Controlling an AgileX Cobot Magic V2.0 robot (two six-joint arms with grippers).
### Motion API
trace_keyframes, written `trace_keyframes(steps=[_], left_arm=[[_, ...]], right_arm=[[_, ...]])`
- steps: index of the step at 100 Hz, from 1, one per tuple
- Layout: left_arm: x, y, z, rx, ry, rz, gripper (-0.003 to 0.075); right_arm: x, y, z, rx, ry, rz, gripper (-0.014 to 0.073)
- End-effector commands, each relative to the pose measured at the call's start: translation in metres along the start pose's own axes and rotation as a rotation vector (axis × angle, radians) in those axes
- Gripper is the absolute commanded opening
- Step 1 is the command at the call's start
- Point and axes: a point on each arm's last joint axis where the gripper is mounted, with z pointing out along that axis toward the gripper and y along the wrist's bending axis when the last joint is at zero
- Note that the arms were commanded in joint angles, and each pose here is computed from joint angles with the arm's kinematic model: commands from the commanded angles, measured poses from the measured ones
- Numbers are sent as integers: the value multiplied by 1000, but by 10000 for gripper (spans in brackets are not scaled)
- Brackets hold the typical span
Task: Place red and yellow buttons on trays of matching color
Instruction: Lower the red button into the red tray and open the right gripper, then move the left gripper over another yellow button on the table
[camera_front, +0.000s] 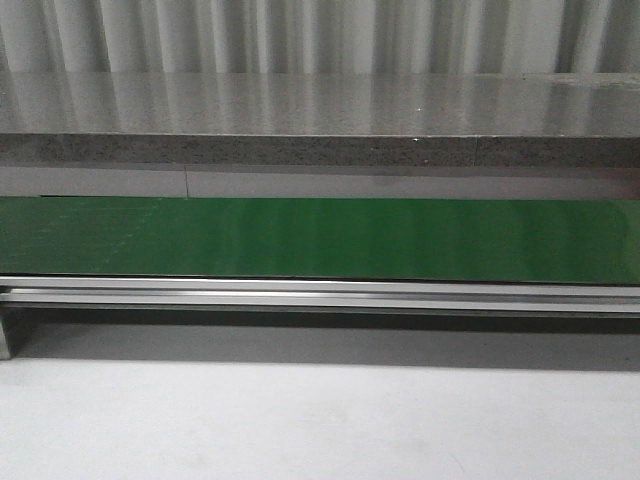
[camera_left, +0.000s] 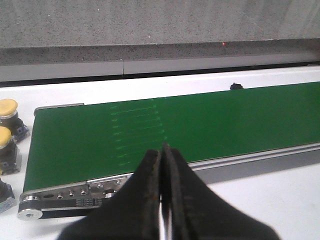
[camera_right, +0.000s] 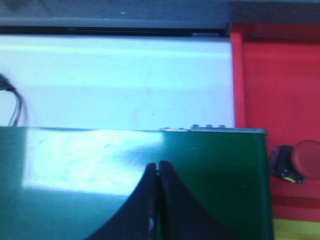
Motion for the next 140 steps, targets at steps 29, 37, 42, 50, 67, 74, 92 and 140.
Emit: trace_keyframes(steps=[29,37,42,50,67,74,92,140], left_arm=[[-14,-2,-3,14,-94,-7,-20],[-14,-2,-3,14,-94,-7,-20],[-14,-2,-3,14,-94,-7,-20],[-14,-2,-3,14,-94,-7,-20],[-14,-2,-3,14,-94,-7,-20],[-14,-2,-3,14,-94,-7,-20],[-14,-1,-3,13,-94,-5,-20],[-35,4,22,-48,-60,-51,-20]], right_arm=[[54,53,-70,-110,-213,-178,-66],[73,55,-78,-125,-228,-192,-66],[85,56,-85,-132,-242,-196,-66],[102,55,-96,-137,-276,-196,-66],[141,53,-119,-166,-360,-169,-66],[156,53,-128,-182,-393,-158,-66],[189,51,-147,-200,-483,-165,-66],[213,51,-162,-222,-501,-186,-66]])
